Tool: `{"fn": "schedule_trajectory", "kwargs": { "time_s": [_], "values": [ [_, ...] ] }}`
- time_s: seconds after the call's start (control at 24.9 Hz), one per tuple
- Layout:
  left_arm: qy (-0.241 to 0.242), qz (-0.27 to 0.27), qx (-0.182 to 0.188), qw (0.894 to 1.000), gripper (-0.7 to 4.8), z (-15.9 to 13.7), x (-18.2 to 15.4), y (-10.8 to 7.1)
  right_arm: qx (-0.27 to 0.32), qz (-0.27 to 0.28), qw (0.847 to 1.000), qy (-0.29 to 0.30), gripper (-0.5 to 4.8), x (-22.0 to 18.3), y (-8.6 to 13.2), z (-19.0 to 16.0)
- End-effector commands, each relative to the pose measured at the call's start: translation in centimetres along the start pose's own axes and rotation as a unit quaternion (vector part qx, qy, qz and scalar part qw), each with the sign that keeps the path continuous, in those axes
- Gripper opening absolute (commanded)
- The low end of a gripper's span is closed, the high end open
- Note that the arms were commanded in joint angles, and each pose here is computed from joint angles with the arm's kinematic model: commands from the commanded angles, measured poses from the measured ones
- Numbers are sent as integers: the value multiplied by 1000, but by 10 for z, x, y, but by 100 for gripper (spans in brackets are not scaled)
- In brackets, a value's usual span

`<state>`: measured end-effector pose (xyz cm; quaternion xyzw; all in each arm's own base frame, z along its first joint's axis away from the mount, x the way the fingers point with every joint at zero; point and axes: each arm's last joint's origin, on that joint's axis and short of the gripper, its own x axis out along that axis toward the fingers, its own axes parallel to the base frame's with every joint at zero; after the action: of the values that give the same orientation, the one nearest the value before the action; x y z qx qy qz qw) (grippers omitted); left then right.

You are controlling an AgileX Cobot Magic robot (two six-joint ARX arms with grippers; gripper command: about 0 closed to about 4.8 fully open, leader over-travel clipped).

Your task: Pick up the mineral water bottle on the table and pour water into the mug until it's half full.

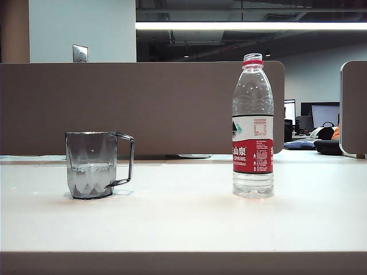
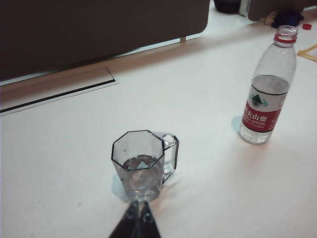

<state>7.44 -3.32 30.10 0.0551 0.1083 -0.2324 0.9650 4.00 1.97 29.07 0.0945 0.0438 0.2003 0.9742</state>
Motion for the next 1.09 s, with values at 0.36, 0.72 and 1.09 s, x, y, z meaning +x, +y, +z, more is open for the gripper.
{"fn": "schedule_trajectory", "kwargs": {
  "time_s": [0.36, 0.72, 1.09],
  "values": [
    [-76, -17, -17, 997, -5, -61, 22, -4, -1, -12, 1000, -1, -1, 4, -7, -30],
    [-111, 7, -46, 993, -5, -96, 46, -4, 2, -49, 998, -42, -1, 47, -16, -91],
    [-83, 34, -51, 995, -5, -126, 57, -3, -63, -108, 992, 14, -1, 58, -26, -132]
  ]
}}
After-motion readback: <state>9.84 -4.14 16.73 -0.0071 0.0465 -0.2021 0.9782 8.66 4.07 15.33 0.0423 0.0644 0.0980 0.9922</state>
